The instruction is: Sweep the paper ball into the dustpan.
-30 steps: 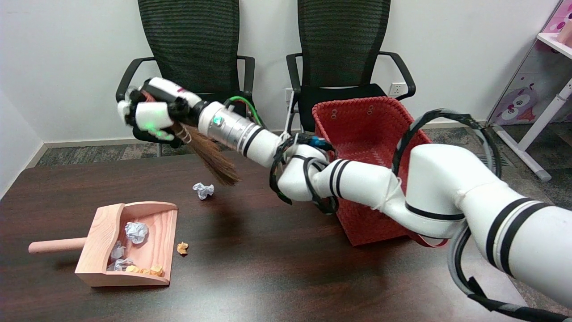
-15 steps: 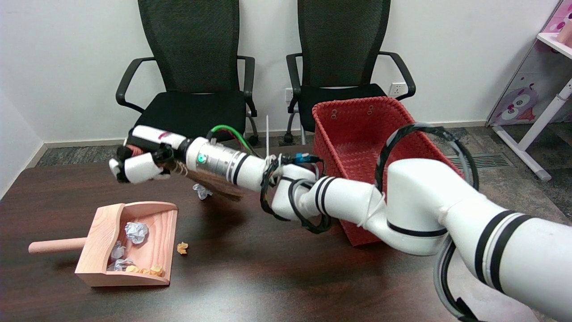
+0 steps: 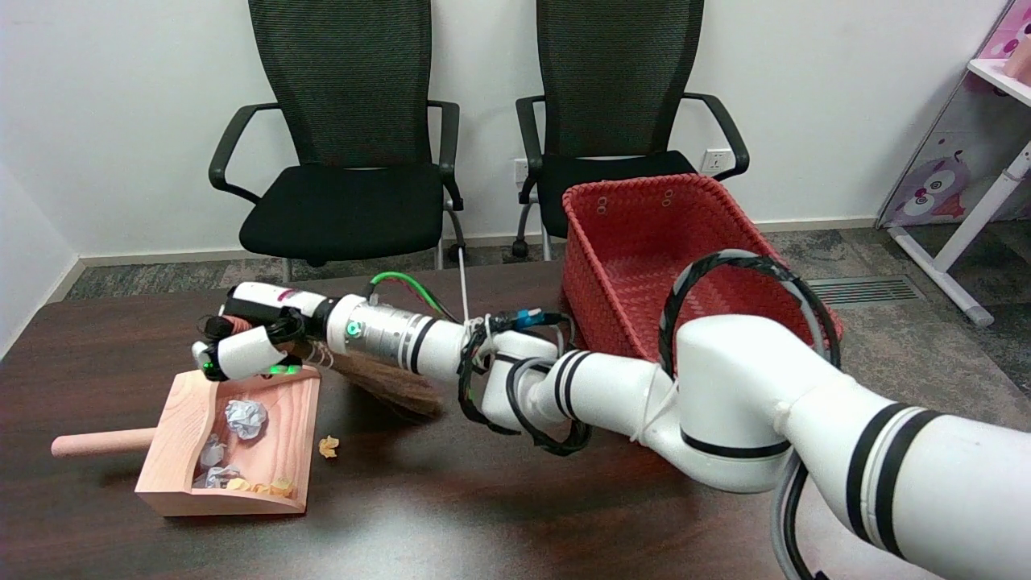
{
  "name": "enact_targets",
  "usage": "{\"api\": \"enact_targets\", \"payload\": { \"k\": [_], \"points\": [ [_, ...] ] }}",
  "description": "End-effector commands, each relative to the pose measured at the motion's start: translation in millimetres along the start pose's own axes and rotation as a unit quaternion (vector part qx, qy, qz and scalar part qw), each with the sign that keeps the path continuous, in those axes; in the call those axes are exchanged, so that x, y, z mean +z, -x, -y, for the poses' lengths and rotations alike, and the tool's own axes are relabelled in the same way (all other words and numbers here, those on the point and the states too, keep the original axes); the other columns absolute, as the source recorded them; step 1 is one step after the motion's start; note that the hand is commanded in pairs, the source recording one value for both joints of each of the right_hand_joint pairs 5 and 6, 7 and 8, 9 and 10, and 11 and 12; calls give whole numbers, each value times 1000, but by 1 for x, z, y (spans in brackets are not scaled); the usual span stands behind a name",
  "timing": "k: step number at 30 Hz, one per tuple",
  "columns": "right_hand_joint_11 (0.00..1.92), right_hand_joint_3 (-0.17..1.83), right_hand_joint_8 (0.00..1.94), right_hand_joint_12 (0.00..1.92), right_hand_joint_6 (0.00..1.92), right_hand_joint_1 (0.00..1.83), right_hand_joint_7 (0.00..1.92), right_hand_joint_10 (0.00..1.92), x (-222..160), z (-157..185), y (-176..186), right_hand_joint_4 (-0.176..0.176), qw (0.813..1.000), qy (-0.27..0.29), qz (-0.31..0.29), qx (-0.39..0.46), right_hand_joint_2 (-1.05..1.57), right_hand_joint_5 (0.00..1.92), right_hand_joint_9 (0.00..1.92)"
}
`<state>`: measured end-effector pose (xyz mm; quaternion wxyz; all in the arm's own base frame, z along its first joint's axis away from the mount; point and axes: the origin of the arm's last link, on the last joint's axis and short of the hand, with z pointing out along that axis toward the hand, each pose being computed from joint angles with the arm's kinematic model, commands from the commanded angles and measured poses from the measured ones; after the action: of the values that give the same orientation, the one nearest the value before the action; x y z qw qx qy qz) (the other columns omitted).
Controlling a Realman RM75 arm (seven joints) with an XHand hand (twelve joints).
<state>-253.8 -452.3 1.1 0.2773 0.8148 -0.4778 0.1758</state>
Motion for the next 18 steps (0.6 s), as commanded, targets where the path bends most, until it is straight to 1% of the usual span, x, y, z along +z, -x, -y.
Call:
{"api": "enact_targets", "payload": {
  "k": [1,4,7,9,11,13,18],
  "points": [
    [1920,1797,1920,1920,1920,874,1920,1920,6,8,27,-6,994,-8,16,108,1059,1920,1920],
    [1920,1741,1920,1920,1920,877,1920,1920,6,17,22,-6,988,-23,8,151,1101,1920,1920],
    [1920,1659,1920,1920,1920,880,1920,1920,5,28,18,-6,976,-39,-3,214,1169,1920,1920],
    [1920,1649,1920,1920,1920,880,1920,1920,3,31,16,-6,966,-51,-14,253,1182,1920,1920],
    [1920,1651,1920,1920,1920,880,1920,1920,0,32,14,-6,947,-64,-29,313,1185,1920,1920],
    [1920,1653,1920,1920,1920,880,1920,1920,-1,33,11,-6,934,-75,-41,346,1188,1920,1920],
    [1920,1670,1920,1920,1920,883,1920,1920,-2,41,-4,-7,917,-112,-71,377,1175,1920,1920]
  ]
}}
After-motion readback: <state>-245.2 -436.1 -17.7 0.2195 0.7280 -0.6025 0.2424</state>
